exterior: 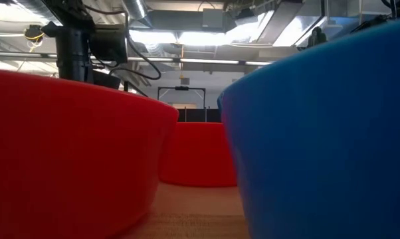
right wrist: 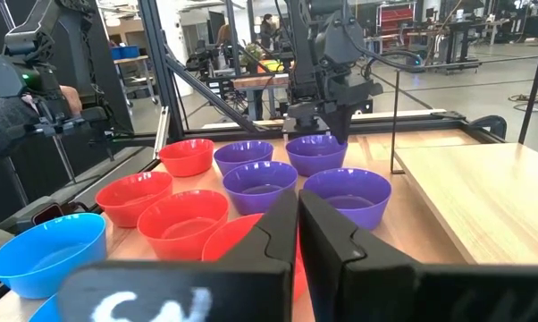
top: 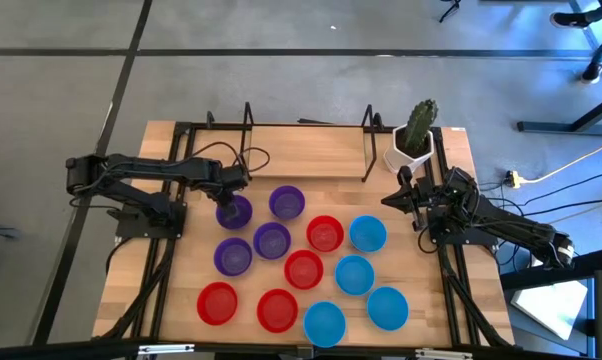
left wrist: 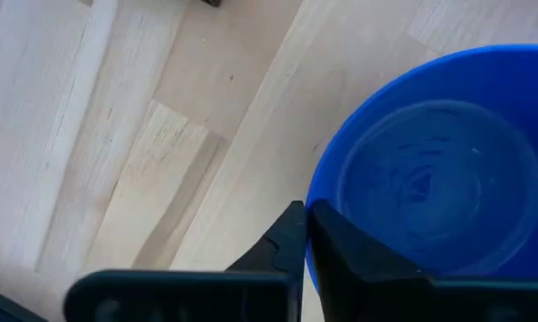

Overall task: Pick & Place Mini bowls
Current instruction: Put the violet bowl on the shelf, then put the red bowl on the shelf

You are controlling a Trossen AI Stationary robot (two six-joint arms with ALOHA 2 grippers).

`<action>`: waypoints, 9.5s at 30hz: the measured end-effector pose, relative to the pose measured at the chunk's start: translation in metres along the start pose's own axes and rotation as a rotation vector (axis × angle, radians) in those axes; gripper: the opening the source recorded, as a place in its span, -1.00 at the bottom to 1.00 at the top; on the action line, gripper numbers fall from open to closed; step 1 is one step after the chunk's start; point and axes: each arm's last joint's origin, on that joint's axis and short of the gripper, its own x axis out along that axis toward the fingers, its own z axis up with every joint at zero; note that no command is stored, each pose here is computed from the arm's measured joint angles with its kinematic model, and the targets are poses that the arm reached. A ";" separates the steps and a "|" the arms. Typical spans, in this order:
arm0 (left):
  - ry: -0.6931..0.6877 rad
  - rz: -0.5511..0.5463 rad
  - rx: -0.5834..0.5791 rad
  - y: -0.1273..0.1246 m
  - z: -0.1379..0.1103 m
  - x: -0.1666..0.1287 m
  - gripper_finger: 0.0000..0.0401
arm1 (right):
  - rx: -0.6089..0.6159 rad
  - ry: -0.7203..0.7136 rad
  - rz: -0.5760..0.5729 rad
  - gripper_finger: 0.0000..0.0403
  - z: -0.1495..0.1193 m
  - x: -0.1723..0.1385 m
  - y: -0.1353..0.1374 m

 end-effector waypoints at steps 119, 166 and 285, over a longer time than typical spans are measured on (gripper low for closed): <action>0.103 0.170 -0.230 0.132 0.228 -0.002 -0.98 | -0.003 -0.005 0.001 -0.92 0.001 0.000 0.000; -1.112 -0.327 0.564 -0.051 0.001 -0.239 -0.99 | -0.007 -0.017 -0.080 -0.92 0.001 0.000 -0.002; -1.636 -0.012 0.175 -0.011 -0.106 -0.067 -0.96 | -0.076 1.100 -0.120 0.13 0.031 0.237 0.012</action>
